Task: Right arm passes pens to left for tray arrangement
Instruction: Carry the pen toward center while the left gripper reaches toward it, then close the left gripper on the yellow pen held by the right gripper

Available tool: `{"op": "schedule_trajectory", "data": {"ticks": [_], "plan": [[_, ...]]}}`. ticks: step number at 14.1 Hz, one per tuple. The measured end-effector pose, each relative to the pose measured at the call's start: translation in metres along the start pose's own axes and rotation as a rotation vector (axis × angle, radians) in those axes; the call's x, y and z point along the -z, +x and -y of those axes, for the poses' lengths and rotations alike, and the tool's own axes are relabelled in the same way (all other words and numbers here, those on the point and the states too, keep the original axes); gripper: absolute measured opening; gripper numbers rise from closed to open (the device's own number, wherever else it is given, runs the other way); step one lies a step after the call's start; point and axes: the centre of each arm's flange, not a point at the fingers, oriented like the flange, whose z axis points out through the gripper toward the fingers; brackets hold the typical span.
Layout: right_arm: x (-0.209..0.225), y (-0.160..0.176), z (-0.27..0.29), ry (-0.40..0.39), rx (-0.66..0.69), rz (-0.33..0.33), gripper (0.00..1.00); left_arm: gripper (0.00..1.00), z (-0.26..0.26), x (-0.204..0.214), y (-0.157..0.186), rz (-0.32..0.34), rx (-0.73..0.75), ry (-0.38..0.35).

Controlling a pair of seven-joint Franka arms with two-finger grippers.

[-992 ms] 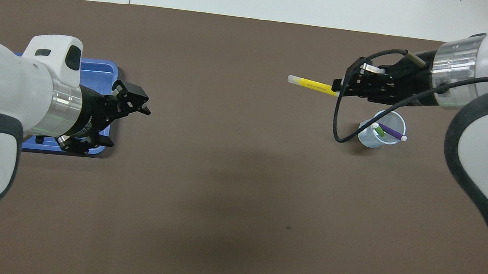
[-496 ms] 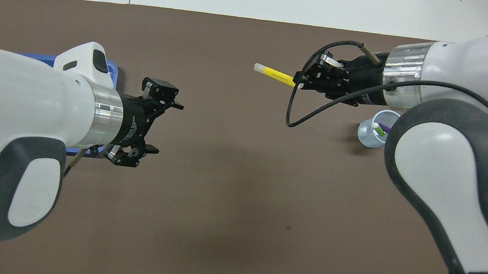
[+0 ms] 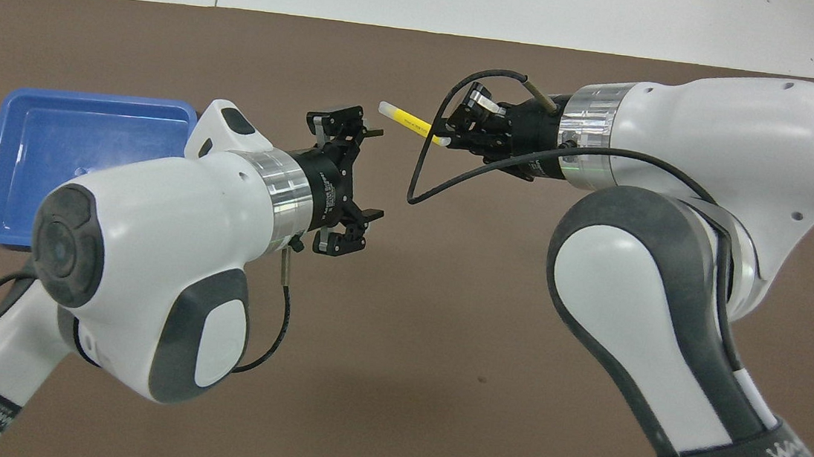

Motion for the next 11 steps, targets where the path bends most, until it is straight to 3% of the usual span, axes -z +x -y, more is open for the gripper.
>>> {"op": "schedule_trajectory", "data": {"ticks": [3, 11], "plan": [[0.000, 0.000, 0.000, 0.000, 0.000, 0.000, 0.19, 1.00, 0.001, -0.034, -0.002, 0.010, 0.011, -0.019], [0.000, 0.000, 0.000, 0.002, -0.002, -0.004, 0.19, 0.96, -0.028, -0.047, -0.010, 0.054, 0.077, -0.110]]}}
